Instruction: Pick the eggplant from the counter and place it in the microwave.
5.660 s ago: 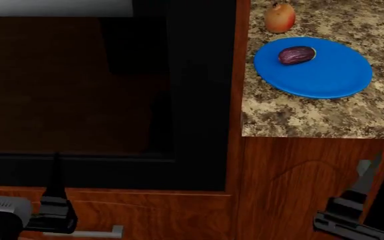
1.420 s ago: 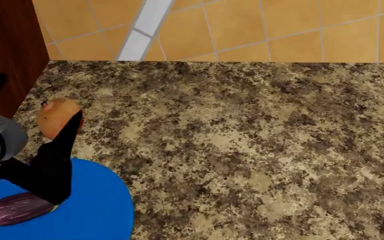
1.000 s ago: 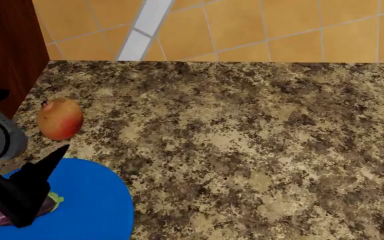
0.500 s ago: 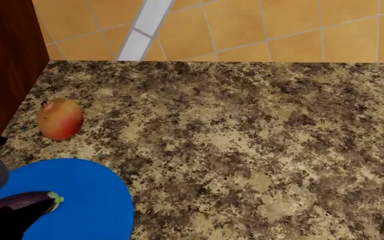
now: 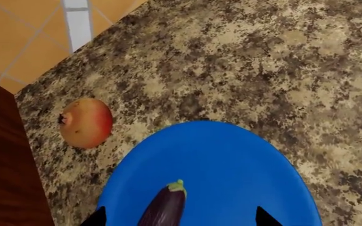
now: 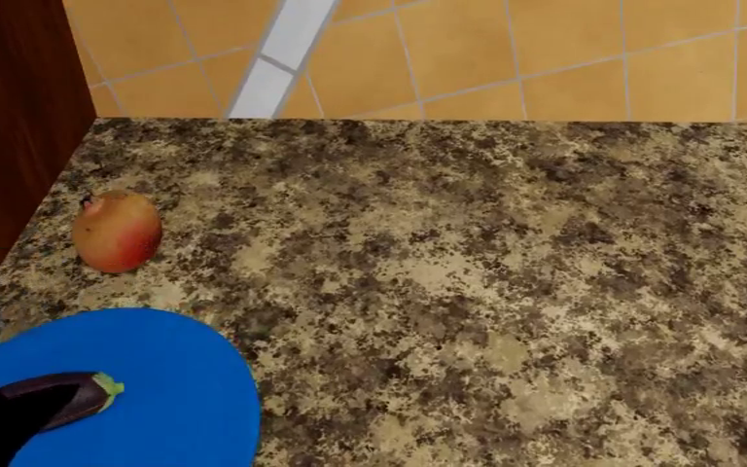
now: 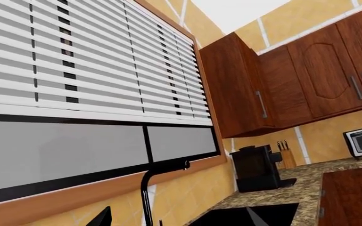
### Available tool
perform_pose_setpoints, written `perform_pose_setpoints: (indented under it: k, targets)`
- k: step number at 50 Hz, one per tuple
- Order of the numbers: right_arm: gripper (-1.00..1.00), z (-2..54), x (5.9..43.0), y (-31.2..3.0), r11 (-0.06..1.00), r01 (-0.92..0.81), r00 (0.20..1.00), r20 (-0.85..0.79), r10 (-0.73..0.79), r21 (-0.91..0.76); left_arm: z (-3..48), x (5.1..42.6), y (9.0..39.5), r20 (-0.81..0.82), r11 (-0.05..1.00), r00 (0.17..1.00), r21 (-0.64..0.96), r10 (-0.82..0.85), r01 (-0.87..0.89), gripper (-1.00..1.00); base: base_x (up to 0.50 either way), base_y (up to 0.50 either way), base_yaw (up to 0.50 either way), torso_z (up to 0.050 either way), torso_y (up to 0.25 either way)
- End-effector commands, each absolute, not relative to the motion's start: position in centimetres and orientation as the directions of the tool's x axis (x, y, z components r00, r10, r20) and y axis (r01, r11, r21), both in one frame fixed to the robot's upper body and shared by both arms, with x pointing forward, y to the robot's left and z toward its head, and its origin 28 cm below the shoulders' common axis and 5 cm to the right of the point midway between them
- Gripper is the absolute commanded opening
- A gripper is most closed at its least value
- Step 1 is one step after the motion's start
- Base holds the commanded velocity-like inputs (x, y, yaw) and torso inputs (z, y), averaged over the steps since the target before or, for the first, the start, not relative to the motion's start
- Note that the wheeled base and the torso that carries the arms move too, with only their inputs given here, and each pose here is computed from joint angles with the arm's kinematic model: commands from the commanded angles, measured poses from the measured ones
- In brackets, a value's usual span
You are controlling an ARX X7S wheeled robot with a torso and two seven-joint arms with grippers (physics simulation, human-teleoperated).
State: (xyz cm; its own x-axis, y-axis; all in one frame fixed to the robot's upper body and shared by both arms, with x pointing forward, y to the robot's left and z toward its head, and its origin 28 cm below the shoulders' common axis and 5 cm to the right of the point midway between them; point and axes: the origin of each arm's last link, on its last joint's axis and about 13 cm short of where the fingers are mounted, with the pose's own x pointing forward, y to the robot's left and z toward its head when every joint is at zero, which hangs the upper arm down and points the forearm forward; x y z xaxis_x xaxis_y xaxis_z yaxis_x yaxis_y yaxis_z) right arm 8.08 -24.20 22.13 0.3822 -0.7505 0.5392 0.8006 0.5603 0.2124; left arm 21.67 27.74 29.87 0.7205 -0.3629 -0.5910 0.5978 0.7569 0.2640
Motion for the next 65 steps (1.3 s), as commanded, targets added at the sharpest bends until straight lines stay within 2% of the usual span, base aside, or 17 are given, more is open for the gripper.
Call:
perform_pose_setpoints:
  k: [1, 65]
  targets:
    - [1.00, 22.2, 8.0, -24.1, 0.560, 0.801, 0.381, 0.540, -0.751, 0.213, 29.4, 22.3, 28.3, -0.605, 0.771, 0.717, 0.253, -0.346, 0.585, 1.00, 0.00, 0.00, 0.00, 0.000, 0.000]
    - [1.00, 22.5, 8.1, -24.0, 0.544, 0.816, 0.373, 0.542, -0.753, 0.193, 23.7, 26.6, 30.3, -0.678, 0.798, 0.670, 0.206, -0.301, 0.567, 1.00, 0.00, 0.00, 0.00, 0.000, 0.000]
